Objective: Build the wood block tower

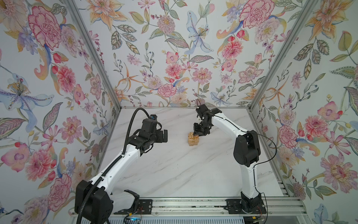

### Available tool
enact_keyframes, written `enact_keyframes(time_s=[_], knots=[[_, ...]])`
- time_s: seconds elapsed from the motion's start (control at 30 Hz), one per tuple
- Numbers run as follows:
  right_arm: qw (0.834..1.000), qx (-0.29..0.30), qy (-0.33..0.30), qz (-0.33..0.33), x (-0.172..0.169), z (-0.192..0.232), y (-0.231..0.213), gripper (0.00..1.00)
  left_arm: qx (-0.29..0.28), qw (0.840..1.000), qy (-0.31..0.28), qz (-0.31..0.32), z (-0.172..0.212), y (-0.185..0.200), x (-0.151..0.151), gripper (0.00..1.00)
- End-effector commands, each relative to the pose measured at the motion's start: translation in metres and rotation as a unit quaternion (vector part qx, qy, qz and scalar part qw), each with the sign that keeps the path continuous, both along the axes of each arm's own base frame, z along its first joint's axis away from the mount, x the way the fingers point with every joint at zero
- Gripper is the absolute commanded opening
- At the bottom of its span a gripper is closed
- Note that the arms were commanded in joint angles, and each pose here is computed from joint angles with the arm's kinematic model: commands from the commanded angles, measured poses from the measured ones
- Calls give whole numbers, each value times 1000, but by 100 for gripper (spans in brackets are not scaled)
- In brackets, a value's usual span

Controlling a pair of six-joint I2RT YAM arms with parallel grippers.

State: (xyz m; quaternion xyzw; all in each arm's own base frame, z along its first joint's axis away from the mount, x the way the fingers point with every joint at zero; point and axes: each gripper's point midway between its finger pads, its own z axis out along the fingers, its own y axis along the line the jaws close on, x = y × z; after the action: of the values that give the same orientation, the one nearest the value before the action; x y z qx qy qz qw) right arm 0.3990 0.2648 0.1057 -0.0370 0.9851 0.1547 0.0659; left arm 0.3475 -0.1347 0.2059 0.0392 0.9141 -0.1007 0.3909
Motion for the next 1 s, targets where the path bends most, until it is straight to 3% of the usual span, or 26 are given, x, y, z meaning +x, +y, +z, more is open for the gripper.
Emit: enact_keyframes(time_s=[0.0, 0.33, 0.5, 0.63, 0.77, 0.97], knots=[[1000, 1, 4, 0, -1, 3, 4, 39, 3, 1000, -4, -5, 8, 2, 3, 99], [999, 11, -36, -14, 11, 37, -7, 62, 1, 1000, -8, -5, 11, 2, 6, 99], [997, 17, -74, -25, 10, 72, -32, 99, 30, 999, -38, 11, 17, 15, 10, 99], [993, 4, -120, -23, 3, 103, -63, 99, 64, 988, -127, 64, 54, 47, 9, 99], [982, -40, -177, -50, -11, 124, -114, 99, 105, 961, -223, 125, 85, 91, -2, 99], [955, -96, -260, -104, -44, 118, -190, 99, 163, 927, -278, 189, 56, 133, -26, 99]])
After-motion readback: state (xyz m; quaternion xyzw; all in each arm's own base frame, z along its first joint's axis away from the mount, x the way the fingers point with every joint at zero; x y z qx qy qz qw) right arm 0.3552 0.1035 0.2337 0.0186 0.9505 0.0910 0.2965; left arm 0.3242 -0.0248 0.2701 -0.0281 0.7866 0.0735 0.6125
